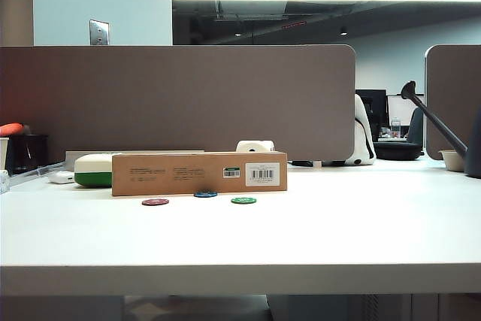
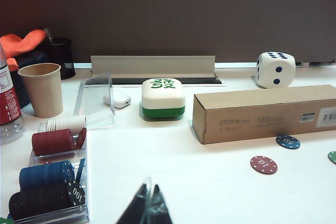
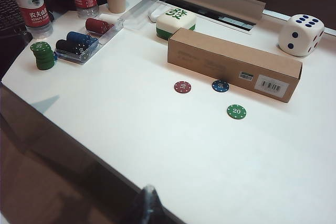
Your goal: Push the chip with the highest value in the row forward next to the rectangular box.
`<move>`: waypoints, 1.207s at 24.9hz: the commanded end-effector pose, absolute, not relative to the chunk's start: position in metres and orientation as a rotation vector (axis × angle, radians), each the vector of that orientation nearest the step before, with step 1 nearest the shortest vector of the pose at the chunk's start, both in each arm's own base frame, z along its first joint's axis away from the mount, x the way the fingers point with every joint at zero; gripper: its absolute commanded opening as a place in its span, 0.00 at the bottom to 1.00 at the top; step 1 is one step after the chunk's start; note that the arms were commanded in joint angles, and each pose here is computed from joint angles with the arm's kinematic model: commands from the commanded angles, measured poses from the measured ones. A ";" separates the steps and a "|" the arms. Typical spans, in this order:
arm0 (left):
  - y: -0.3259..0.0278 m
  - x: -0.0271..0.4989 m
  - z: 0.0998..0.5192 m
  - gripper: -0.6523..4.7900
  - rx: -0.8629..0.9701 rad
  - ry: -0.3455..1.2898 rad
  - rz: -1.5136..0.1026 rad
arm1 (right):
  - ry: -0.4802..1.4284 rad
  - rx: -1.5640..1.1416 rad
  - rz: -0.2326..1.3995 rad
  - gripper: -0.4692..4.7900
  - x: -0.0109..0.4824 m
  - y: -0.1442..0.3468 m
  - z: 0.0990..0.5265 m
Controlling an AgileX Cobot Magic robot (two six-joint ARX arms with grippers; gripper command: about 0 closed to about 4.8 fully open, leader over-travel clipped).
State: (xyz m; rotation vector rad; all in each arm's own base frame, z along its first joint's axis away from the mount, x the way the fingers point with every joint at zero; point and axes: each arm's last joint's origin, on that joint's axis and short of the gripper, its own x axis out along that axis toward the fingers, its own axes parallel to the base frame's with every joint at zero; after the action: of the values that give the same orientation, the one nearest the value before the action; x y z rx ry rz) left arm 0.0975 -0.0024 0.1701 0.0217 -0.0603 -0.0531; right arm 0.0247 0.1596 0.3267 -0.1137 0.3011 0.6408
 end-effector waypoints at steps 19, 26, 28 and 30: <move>-0.003 0.097 0.172 0.11 0.015 -0.072 -0.058 | 0.195 0.121 0.345 0.07 0.091 0.129 0.339; -0.003 0.097 0.172 0.11 0.015 -0.070 -0.059 | 0.201 0.186 0.173 0.07 0.133 0.080 0.315; -0.003 0.097 0.172 0.11 0.016 -0.070 -0.059 | 0.204 0.188 0.075 0.07 0.137 0.065 0.305; -0.003 0.097 0.172 0.11 0.015 -0.070 -0.059 | 0.206 0.188 0.028 0.07 0.136 0.057 0.297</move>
State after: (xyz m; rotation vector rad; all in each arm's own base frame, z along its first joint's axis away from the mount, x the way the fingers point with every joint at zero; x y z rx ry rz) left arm 0.0975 -0.0024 0.1698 0.0186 -0.0568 -0.0540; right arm 0.1375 0.0609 0.2981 0.1820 0.2263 0.0445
